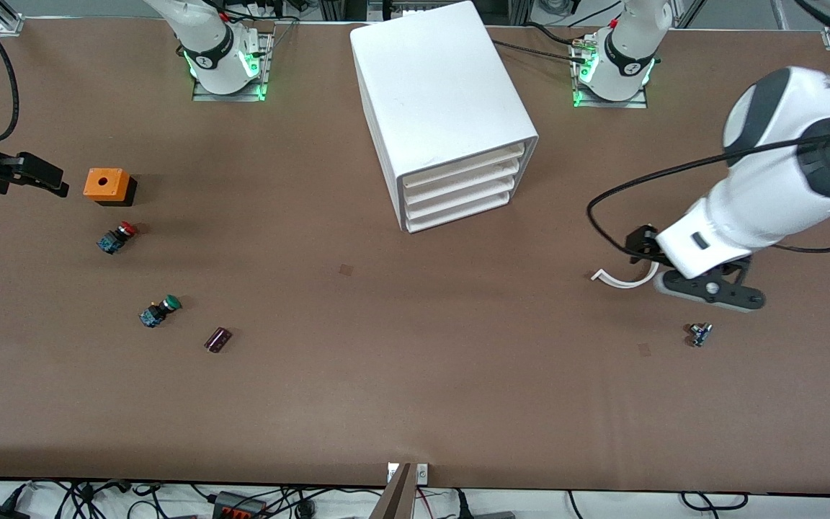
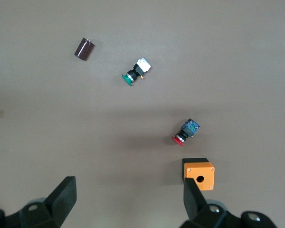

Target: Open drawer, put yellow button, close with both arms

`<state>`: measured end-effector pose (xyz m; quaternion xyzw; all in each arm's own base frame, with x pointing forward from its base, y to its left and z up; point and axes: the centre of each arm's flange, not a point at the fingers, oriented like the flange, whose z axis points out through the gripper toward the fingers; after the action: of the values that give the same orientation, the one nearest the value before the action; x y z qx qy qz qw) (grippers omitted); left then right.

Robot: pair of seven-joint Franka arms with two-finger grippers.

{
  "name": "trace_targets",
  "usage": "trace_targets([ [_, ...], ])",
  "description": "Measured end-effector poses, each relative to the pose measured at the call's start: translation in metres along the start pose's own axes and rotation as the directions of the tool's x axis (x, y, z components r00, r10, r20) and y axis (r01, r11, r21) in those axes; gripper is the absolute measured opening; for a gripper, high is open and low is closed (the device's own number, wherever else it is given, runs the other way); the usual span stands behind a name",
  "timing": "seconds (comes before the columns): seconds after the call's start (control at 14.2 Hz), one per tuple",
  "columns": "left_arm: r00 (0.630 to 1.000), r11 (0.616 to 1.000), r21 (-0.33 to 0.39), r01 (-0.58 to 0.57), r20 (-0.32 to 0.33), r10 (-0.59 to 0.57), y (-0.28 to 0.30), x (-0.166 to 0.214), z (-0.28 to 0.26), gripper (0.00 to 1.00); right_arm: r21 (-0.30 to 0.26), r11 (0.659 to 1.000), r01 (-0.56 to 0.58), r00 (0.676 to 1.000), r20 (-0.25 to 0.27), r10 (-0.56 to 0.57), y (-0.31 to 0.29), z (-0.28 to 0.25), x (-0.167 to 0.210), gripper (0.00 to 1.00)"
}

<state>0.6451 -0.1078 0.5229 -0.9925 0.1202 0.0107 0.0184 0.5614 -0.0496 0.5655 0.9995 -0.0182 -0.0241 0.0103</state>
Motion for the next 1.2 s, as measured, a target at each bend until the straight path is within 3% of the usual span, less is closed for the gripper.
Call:
trace_targets([
  [0.28,1.0,1.0,-0.011,-0.004,-0.025,0.004,-0.039,-0.027,-0.041,1.0,0.0,1.0,0.0,1.0,0.006,0.0,0.0,0.002,-0.001,1.0],
  [0.63,0.998,0.996,-0.077,0.05,-0.034,-0.053,-0.047,-0.057,-0.038,1.0,0.0,1.0,0.001,1.0,0.008,-0.001,0.0,0.003,-0.001,1.0],
  [0.85,0.997,0.999,-0.038,-0.004,-0.08,0.001,-0.032,-0.073,-0.04,1.0,0.0,1.0,0.001,1.0,0.008,-0.001,0.0,0.003,-0.001,1.0],
  [1.2,0.996,1.0,-0.011,-0.009,-0.087,0.008,-0.032,-0.086,-0.047,1.0,0.001,1.0,0.003,1.0,0.012,-0.003,-0.001,0.005,-0.001,1.0],
])
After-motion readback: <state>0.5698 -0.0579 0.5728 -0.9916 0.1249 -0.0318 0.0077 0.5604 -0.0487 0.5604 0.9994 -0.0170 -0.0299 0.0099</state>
